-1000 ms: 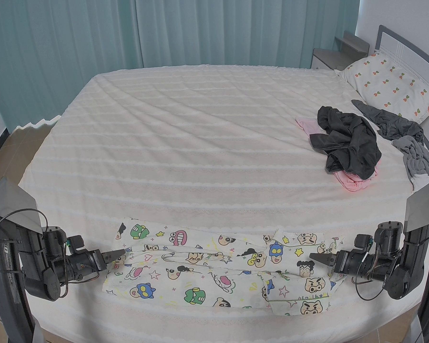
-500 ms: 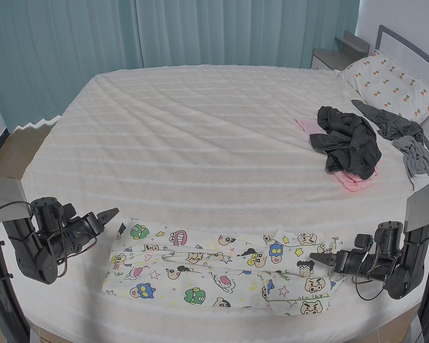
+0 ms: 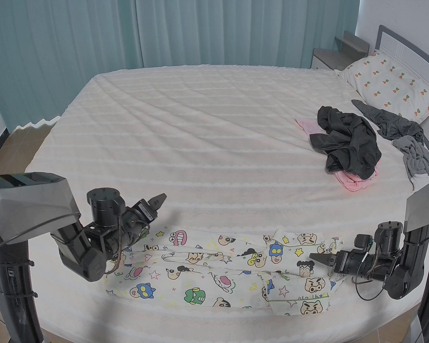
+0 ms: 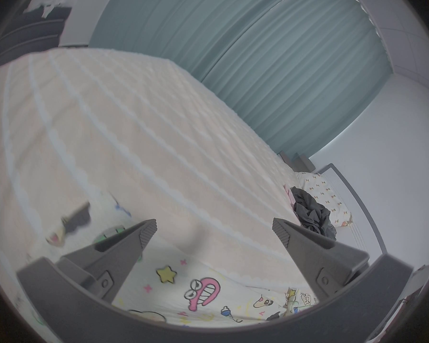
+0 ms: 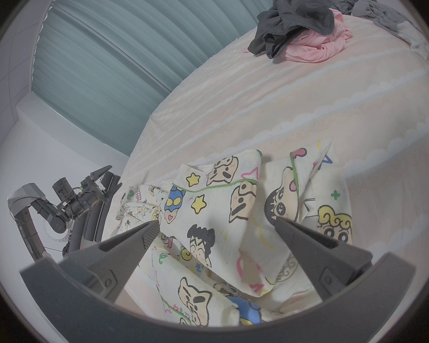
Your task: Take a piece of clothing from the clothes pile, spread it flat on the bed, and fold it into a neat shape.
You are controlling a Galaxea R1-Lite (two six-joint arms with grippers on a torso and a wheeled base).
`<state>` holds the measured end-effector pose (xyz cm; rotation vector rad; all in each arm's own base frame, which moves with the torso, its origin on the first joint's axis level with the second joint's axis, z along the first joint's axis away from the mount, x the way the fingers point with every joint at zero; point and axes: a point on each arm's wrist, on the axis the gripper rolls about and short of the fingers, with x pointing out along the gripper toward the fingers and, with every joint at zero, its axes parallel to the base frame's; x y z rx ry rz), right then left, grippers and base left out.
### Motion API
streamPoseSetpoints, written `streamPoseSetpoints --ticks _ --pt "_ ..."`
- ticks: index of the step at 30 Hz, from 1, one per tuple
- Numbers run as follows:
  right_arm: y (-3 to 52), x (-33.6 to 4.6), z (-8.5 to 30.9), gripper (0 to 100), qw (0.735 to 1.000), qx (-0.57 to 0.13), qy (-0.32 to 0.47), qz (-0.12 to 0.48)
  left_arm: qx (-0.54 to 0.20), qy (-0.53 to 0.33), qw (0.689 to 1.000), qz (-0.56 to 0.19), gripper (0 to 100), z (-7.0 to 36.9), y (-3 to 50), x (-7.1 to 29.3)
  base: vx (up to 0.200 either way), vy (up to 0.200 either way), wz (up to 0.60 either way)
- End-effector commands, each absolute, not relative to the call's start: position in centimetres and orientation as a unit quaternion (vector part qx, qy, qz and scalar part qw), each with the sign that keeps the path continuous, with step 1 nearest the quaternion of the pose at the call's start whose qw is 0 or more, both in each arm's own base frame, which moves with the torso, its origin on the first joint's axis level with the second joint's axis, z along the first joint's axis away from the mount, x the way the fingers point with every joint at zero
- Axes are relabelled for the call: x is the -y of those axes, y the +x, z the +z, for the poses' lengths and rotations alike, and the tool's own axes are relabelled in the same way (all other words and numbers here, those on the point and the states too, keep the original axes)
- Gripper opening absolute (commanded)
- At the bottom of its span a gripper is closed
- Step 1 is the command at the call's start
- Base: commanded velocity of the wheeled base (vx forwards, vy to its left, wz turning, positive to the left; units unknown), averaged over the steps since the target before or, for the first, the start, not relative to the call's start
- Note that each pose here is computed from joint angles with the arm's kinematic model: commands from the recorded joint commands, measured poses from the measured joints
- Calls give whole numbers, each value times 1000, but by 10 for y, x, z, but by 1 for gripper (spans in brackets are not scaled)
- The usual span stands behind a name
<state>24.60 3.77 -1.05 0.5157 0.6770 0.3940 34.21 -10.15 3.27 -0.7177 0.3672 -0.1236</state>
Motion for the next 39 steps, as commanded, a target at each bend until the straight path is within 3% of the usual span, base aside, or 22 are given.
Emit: streamPoseSetpoints --ticks 1,21,28,39 --pt "247 -38 -10 100 894 -321 248 192 -216 -361 905 -59 100 2 344 124 0 0 0" --pt "247 -38 -10 100 893 -322 248 192 -279 -356 891 -38 100 -17 304 132 0 0 0" --pt "246 -38 -11 100 893 -323 248 191 -238 -362 901 -33 100 -14 307 127 0 0 0" --pt "246 -38 -10 100 893 -323 248 192 -246 -361 899 -31 100 -12 285 117 0 0 0"
